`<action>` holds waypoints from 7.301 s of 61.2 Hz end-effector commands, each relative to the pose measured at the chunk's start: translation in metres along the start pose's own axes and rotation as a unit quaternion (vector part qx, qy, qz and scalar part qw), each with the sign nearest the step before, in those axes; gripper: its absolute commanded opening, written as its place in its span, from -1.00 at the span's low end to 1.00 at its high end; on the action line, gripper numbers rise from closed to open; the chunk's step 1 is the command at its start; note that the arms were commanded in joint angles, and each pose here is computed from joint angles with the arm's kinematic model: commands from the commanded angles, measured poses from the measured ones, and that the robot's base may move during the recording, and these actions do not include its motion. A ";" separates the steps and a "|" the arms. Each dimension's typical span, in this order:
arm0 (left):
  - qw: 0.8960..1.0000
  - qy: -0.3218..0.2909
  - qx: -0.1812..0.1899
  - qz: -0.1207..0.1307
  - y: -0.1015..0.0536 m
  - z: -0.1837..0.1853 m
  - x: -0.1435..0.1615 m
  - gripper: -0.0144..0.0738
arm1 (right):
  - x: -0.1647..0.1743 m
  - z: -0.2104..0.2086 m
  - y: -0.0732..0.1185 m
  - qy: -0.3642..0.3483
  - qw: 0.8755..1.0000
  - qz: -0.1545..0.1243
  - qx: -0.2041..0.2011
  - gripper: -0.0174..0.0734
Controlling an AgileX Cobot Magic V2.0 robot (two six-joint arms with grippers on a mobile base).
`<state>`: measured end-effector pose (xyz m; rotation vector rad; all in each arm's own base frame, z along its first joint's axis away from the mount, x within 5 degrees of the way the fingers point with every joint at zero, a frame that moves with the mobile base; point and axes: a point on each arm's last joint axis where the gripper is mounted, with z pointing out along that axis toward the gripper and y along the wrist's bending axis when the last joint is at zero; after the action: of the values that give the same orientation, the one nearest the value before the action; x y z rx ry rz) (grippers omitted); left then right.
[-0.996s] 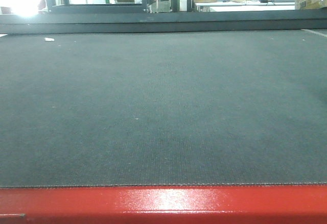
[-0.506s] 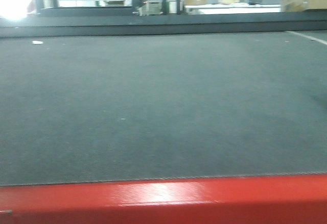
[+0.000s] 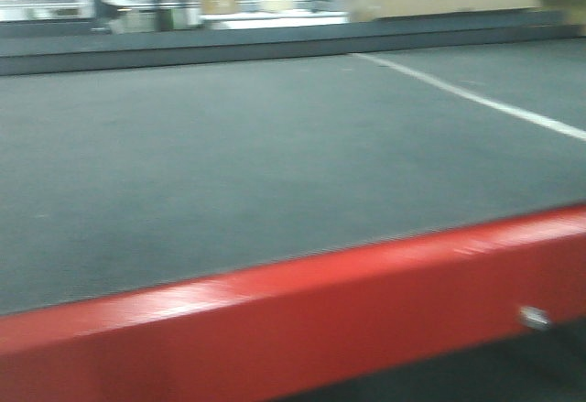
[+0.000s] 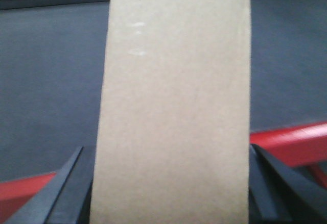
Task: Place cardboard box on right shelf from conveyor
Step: 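Drive the base away from the conveyor carrying the box in the right gripper, then drive up to the steel shelf rack with blue bins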
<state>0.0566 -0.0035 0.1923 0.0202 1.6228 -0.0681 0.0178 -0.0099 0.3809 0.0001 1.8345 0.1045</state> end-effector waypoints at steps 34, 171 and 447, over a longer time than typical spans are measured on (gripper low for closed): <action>0.999 -0.047 0.000 -0.003 0.000 -0.001 -0.006 -0.94 | -0.015 -0.002 0.001 -0.051 0.999 -0.007 -0.002 -0.10; 0.999 -0.047 0.000 -0.003 0.000 -0.001 -0.006 -0.94 | -0.015 -0.002 0.001 -0.051 0.999 -0.007 -0.002 -0.10; 0.999 -0.047 0.000 -0.003 0.000 -0.001 -0.006 -0.94 | -0.015 -0.002 0.001 -0.051 0.999 -0.007 -0.002 -0.10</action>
<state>0.0566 -0.0035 0.1923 0.0202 1.6228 -0.0681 0.0172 -0.0097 0.3809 -0.0013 1.8329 0.1082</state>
